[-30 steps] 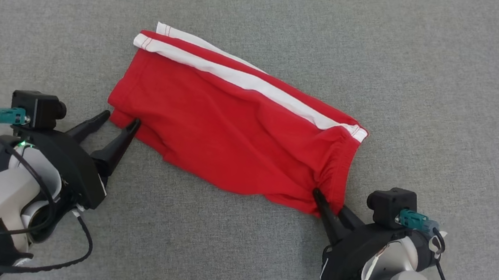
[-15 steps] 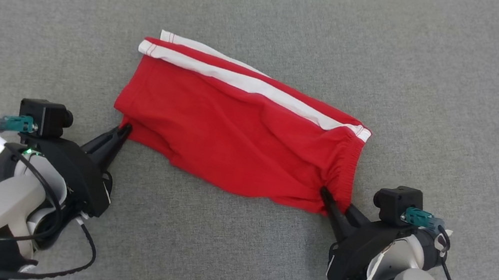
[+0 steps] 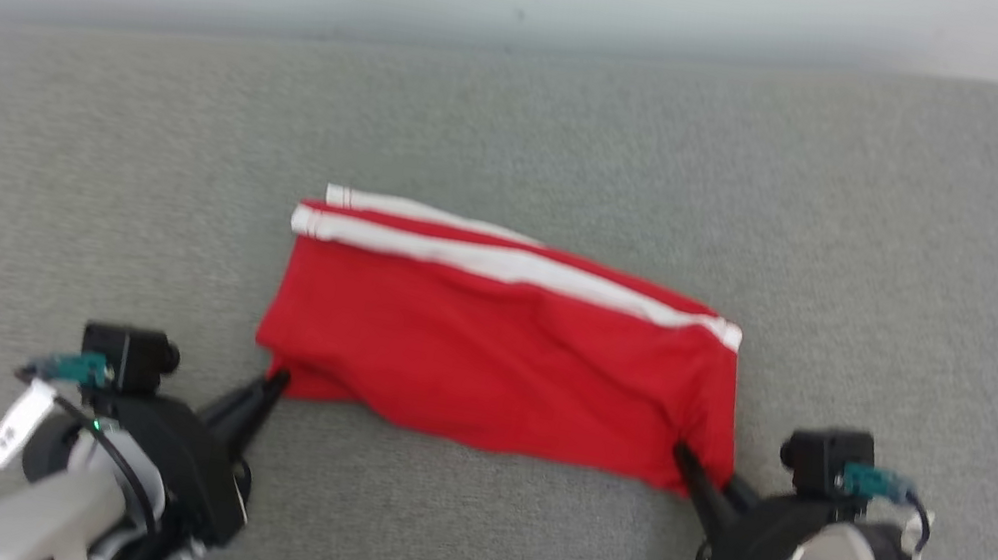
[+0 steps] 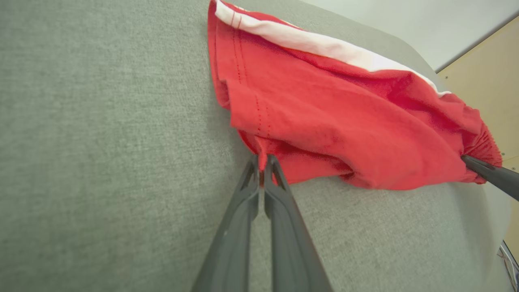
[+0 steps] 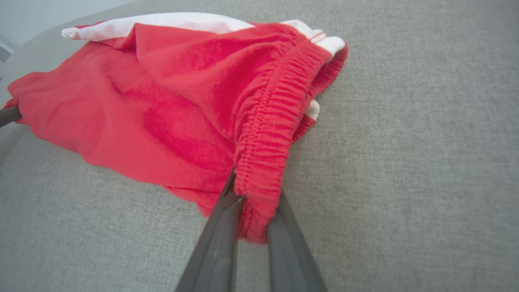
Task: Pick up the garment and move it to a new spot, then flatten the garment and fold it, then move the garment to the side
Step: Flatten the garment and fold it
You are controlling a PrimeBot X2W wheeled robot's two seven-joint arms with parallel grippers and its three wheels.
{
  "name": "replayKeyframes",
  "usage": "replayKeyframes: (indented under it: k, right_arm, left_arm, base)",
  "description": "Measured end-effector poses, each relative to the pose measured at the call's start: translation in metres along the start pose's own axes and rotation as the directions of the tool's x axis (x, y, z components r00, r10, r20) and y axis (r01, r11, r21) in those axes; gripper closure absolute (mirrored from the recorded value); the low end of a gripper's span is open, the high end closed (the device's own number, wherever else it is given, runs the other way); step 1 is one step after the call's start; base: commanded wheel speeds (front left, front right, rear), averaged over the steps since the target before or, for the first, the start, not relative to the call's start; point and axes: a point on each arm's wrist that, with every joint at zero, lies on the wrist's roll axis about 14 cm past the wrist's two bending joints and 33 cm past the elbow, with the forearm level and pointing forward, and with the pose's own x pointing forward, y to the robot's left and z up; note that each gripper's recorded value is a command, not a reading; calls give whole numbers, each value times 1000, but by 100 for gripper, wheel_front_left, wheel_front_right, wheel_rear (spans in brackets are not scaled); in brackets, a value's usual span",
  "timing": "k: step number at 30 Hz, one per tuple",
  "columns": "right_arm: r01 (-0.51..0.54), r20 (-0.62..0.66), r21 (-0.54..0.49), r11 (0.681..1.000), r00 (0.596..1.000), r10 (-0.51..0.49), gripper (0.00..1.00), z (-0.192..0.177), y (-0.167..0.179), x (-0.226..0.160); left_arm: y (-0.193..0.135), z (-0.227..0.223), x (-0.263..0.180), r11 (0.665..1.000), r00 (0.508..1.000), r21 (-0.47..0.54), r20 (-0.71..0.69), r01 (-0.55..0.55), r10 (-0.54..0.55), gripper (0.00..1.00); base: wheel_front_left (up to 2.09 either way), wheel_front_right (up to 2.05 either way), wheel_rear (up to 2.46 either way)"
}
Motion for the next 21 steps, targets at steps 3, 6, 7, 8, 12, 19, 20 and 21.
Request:
replayKeyframes:
  k: [3,6,7,8,12,19,20,21]
  right_arm:
    - [-7,-33,14,1000,999,7,100,-14,3,-7]
    - [-19,-48,17,1000,999,20,100,-21,7,-12]
    - [-21,-52,15,1000,998,22,100,-23,8,-14]
    - [-25,-54,16,1000,998,26,100,-24,10,-16]
    - [-47,-63,24,999,997,48,100,-32,19,-24]
    - [-81,-62,9,997,995,82,100,-35,31,-33]
    - [-83,-65,5,997,994,84,100,-36,32,-34]
    - [-87,-67,4,996,994,87,100,-37,32,-34]
  left_arm:
    - [-6,-10,-13,1000,1000,-19,-2,-10,10,100]
    - [-9,-21,-27,999,1000,-42,-7,-28,28,100]
    - [-9,-25,-32,998,999,-47,-9,-37,37,100]
    - [-8,-29,-37,997,999,-51,-10,-49,48,100]
    - [-7,-39,-55,994,996,-76,-4,-84,84,100]
    - [-8,-39,-78,986,990,-112,48,-124,130,100]
    - [-8,-41,-81,985,990,-116,51,-127,134,100]
    - [-9,-41,-83,984,989,-122,56,-130,138,100]
  base:
    - [0,0,0]
    - [0,0,0]
    - [0,0,0]
    - [0,0,0]
    - [0,0,0]
    - [0,0,0]
    - [0,0,0]
    - [0,0,0]
